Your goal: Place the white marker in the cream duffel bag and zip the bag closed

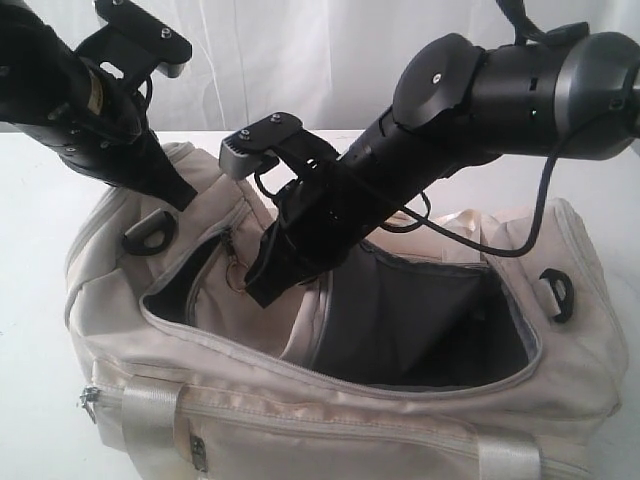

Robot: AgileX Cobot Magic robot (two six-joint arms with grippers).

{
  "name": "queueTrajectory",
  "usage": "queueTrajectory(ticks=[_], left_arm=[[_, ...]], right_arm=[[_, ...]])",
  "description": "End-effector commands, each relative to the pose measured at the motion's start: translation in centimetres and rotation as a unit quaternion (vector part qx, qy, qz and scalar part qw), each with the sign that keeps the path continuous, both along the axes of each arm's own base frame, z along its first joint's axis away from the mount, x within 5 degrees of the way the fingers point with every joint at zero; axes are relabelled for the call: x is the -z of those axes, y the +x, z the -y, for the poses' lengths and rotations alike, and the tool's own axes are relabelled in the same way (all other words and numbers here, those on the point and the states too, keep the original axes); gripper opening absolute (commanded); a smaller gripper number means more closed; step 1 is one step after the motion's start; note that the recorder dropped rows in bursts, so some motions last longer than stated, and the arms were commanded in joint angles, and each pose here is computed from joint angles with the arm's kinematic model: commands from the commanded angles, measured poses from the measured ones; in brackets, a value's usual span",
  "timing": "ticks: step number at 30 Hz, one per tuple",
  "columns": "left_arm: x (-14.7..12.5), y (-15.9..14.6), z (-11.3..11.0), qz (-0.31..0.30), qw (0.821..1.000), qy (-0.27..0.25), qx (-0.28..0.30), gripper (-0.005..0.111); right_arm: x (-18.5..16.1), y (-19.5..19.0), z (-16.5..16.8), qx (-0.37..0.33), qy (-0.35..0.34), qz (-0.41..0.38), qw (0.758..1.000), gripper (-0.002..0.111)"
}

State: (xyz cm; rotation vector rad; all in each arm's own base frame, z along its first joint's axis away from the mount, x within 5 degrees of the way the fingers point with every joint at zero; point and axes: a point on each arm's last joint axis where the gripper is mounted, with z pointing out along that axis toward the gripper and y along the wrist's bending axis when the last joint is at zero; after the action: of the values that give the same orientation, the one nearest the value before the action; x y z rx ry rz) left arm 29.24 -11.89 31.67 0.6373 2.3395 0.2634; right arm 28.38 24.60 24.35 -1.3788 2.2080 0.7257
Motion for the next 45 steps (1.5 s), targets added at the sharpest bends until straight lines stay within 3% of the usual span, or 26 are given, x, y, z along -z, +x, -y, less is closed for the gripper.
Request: queueTrajectory(ticks=[1, 3, 6, 16, 26, 33, 36, 41, 45], left_arm=[[-0.7, -0.2, -0.3, 0.013, 1.000, 0.009, -0.001, 0.000], [-0.7, -0.2, -0.3, 0.013, 1.000, 0.009, -0.001, 0.000], [-0.7, -0.2, -0.3, 0.013, 1.000, 0.009, -0.001, 0.000], [-0.7, -0.2, -0.3, 0.013, 1.000, 0.009, -0.001, 0.000], [-0.7, -0.2, -0.3, 0.013, 1.000, 0.009, -0.001, 0.000], [-0.7, -0.2, -0.3, 0.012, 1.000, 0.009, 0.000, 0.000], [-0.7, -0.2, -0.3, 0.012, 1.000, 0.009, 0.000, 0.000], [-0.7, -0.2, -0.3, 0.012, 1.000, 0.009, 0.000, 0.000], [-0.7, -0.2, -0.3, 0.012, 1.000, 0.009, 0.000, 0.000]], right_arm=[[-0.2, -0.1, 0.1, 0.014, 0.002, -0.005, 1.000, 0.025], [-0.2, -0.1, 0.1, 0.019, 0.003, -0.015, 1.000, 0.040], [-0.2, -0.4, -0.3, 0.015, 0.003, -0.012, 1.000, 0.051], [0.3, -0.7, -2.2, 0.042, -0.012, 0.046, 0.998, 0.057], [2.6, 0.2, -2.5, 0.070, -0.043, 0.042, 0.996, 0.055], [1.9, 0.1, -2.3, 0.075, -0.044, 0.053, 0.995, 0.020], [1.2, 0.1, -2.2, 0.084, -0.036, 0.058, 0.994, 0.013], [0.7, -0.2, -2.0, 0.086, -0.037, 0.055, 0.994, 0.013], [1.0, -0.9, -1.7, 0.066, -0.060, 0.022, 0.996, 0.026]])
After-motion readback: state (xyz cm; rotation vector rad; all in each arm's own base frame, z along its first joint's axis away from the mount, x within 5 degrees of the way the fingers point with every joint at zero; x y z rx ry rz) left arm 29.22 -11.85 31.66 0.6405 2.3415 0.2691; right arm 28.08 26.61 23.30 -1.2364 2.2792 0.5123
